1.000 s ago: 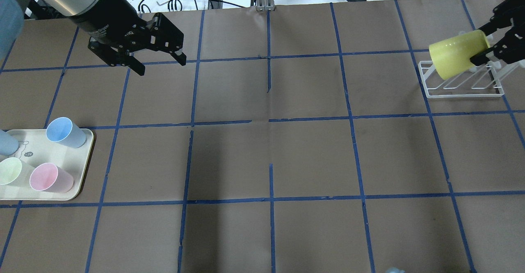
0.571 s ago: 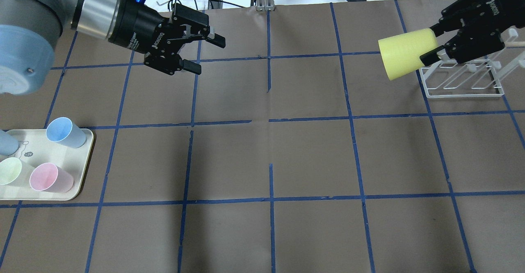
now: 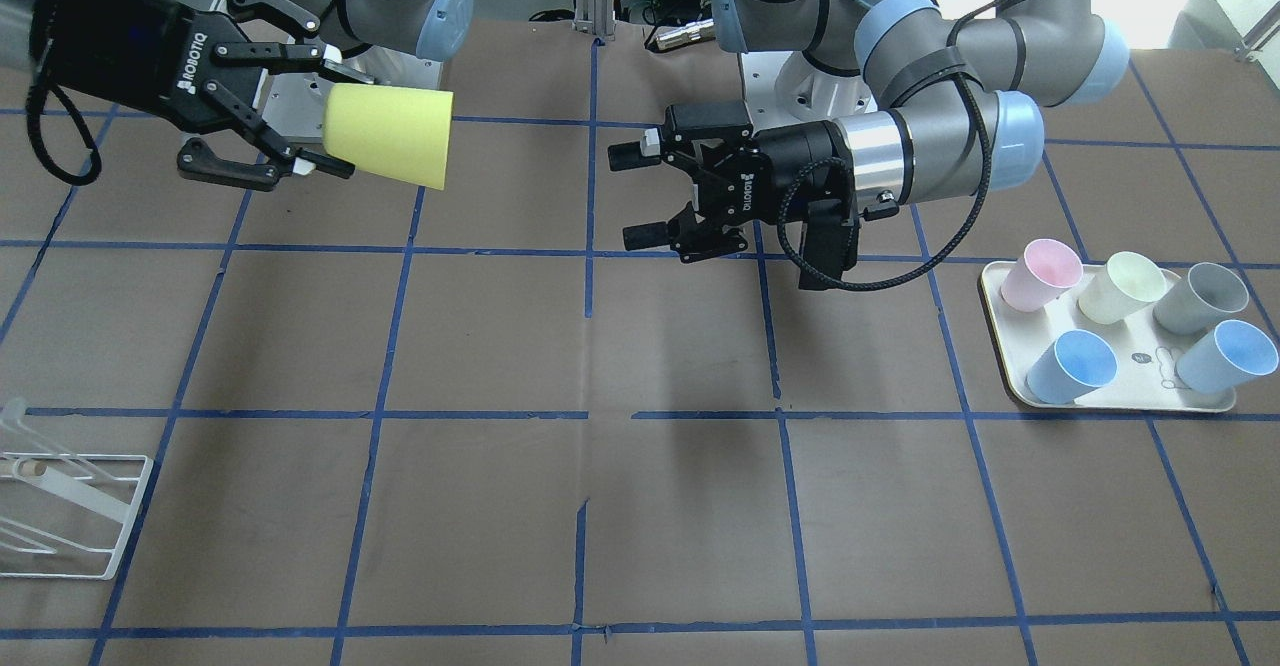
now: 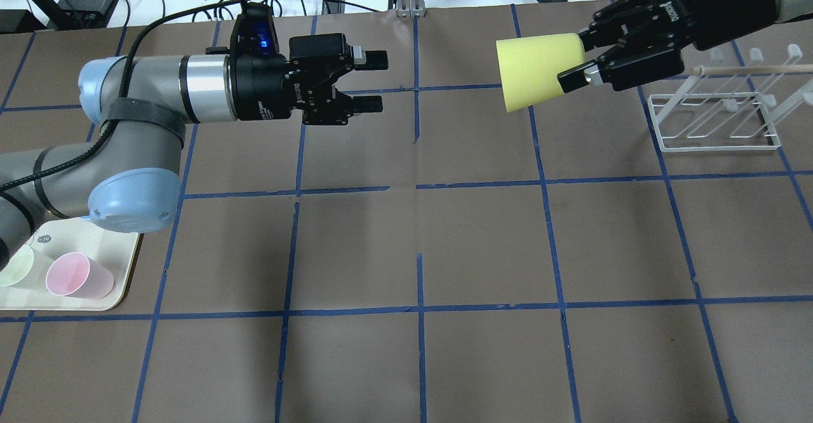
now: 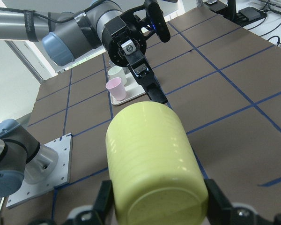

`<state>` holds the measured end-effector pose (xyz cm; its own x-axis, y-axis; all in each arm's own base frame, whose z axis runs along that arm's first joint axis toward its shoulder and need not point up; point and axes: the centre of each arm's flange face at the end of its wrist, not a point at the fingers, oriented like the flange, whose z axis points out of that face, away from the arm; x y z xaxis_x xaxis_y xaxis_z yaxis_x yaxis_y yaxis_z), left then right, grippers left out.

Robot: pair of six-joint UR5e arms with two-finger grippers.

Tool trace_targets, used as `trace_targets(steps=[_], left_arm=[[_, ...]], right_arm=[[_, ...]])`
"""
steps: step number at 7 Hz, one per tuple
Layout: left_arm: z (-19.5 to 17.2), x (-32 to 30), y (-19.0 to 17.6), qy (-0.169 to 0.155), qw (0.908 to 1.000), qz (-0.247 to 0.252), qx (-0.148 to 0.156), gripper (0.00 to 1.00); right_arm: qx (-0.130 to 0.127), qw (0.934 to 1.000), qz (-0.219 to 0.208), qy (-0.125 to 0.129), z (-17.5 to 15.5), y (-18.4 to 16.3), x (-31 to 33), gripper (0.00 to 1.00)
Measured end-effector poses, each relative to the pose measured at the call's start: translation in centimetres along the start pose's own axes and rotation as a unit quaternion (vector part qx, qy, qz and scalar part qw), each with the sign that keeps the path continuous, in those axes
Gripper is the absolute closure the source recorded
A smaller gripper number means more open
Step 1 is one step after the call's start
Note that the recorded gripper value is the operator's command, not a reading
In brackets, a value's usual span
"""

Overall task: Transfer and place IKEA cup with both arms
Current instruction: 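Carry the cup inward with the right gripper while the left gripper reaches toward it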

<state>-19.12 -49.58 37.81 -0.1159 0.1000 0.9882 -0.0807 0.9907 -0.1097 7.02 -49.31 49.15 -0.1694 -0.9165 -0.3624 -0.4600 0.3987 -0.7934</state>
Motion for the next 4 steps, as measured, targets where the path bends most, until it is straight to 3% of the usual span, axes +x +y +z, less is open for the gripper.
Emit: trace_targets(steps=[2, 4], left_arm=[[3.0, -1.1, 1.9, 0.041, 0.9987, 0.004, -0.028, 0.0], [3.9, -2.4, 3.8, 0.066, 0.9972, 0.002, -0.036, 0.0]], right_arm=[[0.042, 0.9991, 0.001, -0.013, 2.4, -0.7, -0.3, 0.48], [0.06, 0.9979, -0.006, -0.025, 4.2, -1.8, -0.9, 0.47]])
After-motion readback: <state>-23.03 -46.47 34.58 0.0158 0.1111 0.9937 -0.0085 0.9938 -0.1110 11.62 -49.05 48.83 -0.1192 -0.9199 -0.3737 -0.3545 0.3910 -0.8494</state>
